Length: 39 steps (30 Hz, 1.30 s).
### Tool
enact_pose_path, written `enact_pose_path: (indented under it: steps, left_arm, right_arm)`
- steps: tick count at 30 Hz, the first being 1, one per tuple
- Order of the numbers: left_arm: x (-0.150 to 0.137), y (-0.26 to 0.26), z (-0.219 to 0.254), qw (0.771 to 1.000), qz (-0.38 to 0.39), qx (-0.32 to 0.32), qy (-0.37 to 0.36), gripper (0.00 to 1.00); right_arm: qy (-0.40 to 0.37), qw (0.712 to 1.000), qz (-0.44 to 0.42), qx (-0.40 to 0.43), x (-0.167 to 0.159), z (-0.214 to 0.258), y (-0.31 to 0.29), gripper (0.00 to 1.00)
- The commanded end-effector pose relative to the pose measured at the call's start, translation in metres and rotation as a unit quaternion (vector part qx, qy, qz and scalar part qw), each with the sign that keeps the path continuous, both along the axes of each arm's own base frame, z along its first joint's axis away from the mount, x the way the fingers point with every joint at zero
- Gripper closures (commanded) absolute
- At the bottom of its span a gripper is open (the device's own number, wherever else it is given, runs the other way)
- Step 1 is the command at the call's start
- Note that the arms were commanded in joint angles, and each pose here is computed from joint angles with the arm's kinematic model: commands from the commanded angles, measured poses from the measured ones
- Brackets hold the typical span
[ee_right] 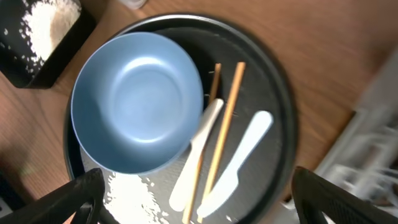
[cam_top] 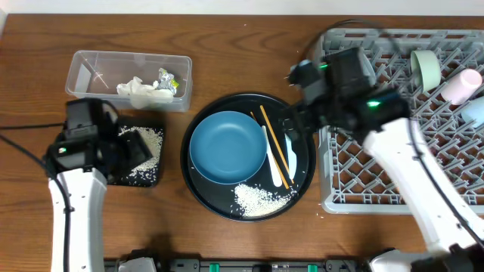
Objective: Sort waste into correct bins and load items into the dishwasher rack
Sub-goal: 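Bring the blue plate back with left gripper onto the round tray, then grasp the blue plate edge with right gripper and lift it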
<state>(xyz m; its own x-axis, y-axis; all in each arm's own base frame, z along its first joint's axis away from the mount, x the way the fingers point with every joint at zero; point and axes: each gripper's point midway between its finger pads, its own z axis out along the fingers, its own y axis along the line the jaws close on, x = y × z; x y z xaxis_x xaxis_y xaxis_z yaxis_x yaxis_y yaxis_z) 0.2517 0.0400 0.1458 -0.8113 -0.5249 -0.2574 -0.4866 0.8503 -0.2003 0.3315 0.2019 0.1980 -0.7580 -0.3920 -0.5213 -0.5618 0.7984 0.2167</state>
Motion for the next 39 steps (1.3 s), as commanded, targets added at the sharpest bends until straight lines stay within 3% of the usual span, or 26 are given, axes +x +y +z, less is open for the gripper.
enact_pose_path:
  steps: [1, 7, 12, 27, 31, 36, 39]
  left_arm:
    - [-0.003, 0.012, 0.001, 1.000, 0.024, 0.004, 0.003, 0.32]
    - [-0.003, 0.014, 0.001, 1.000, 0.026, 0.004, 0.003, 0.31]
    - [-0.003, 0.013, 0.001, 1.000, 0.026, 0.004, 0.003, 0.31]
    - [-0.003, 0.013, 0.000, 1.000, 0.026, 0.004, 0.004, 0.31]
    - [-0.003, 0.013, 0.000, 1.000, 0.026, 0.004, 0.004, 0.31]
    - [-0.003, 0.013, 0.000, 1.000, 0.026, 0.003, 0.005, 0.31]
    - [-0.003, 0.013, 0.000, 1.000, 0.026, 0.003, 0.005, 0.31]
  right_arm:
    - [0.040, 0.998, -0.029, -0.030, 0.004, -0.035, 0.017, 0.11]
    - [0.102, 0.992, -0.046, -0.056, 0.005, -0.097, 0.044, 0.25]
    - [0.116, 0.986, -0.079, -0.088, 0.014, -0.136, 0.045, 0.30]
    - [0.152, 0.982, -0.059, -0.093, 0.004, -0.175, 0.064, 0.55]
    - [0.146, 0.984, -0.053, -0.090, 0.003, -0.175, 0.071, 0.67]
    - [0.144, 0.984, -0.056, -0.091, 0.005, -0.174, 0.068, 0.99]
    - [0.140, 0.984, -0.065, -0.092, 0.010, -0.169, 0.062, 0.99]
